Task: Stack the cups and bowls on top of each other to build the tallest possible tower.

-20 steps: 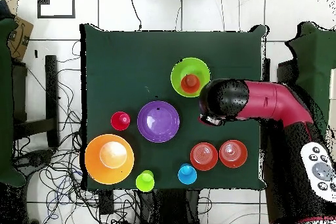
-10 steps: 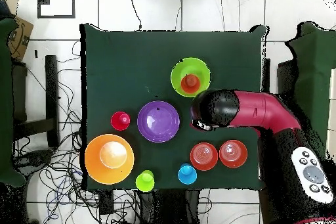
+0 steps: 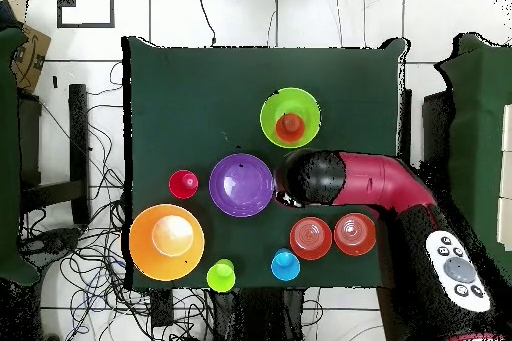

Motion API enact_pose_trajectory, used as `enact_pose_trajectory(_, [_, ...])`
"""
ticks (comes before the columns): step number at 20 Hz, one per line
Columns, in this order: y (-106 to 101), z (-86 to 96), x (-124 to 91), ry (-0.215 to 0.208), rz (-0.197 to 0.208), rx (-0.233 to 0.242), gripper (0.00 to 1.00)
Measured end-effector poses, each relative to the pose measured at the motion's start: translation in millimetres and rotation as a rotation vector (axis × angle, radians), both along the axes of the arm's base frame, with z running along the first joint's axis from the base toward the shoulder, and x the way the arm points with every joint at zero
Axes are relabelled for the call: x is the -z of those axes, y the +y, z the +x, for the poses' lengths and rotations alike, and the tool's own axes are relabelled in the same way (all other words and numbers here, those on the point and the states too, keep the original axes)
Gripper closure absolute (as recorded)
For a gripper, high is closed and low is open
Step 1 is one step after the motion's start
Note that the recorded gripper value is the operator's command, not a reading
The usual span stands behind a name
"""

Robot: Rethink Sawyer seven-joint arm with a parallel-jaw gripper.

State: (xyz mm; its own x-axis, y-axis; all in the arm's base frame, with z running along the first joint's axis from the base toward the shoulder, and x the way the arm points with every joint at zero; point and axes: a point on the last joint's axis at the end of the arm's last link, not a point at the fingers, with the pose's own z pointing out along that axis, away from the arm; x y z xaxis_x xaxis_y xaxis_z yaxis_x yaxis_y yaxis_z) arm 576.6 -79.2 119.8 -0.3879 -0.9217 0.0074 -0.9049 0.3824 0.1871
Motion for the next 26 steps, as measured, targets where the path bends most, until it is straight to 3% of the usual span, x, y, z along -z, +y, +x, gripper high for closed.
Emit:
enact_pose_trajectory(9, [47.9,-21.3,-13.8,-0.026,-0.015,0.017,0.00])
enact_pose_trajectory(10, [60.9,-26.3,-16.6,-0.037,-0.024,0.028,0.00])
enact_pose_trajectory(14, [79.2,-34.6,-18.1,-0.055,-0.039,0.053,0.00])
enact_pose_trajectory(16, [90.3,-42.4,-16.6,-0.068,-0.050,0.087,0.00])
enact_pose_trajectory(26, [94.4,-56.0,-6.9,-0.129,-0.059,0.204,0.00])
